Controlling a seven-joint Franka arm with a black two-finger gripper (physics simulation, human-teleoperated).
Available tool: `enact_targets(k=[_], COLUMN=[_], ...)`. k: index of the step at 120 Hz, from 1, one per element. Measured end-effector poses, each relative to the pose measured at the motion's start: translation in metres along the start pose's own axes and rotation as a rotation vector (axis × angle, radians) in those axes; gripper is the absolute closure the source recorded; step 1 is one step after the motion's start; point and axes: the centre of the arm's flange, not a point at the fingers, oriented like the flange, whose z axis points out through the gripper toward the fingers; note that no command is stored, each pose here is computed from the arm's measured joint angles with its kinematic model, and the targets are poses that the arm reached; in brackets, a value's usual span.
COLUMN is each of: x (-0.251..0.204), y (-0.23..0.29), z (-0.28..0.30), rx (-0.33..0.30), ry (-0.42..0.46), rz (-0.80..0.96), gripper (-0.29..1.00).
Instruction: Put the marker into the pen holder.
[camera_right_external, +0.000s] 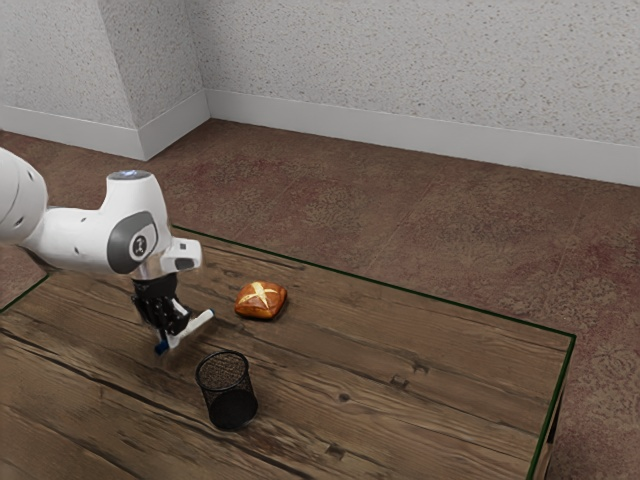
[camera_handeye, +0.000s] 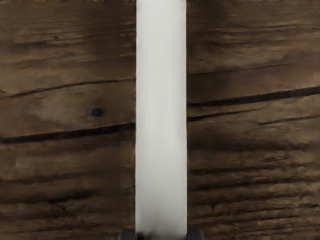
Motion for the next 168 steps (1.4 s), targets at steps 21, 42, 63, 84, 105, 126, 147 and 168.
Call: enact_targets(k=[21, 42, 63, 84, 105, 126, 147, 168], x=[-0.027, -0.061, -0.094, -0.124, -0.133, -0.122, -0.103, -0.085], y=[0.005, 0.033, 0.157, 0.193, 0.207, 0.21, 0.227, 0.22], z=[-0.113, -0.17, -0.208, -0.206, -0.203, -0.208, -0.201, -0.193], rx=[-0.012, -0.043, -0.001, 0.014, 0.023, 0.025, 0.033, 0.032], ry=[0.096, 0.049, -0.058, -0.196, -0.269, -0.285, -0.304, -0.308], rz=[0.006, 0.054, 0.284, 0.329, 0.327, 0.304, 0.304, 0.268], gripper=[0.69, 0.71, 0.73, 0.74, 0.74, 0.74, 0.74, 0.74])
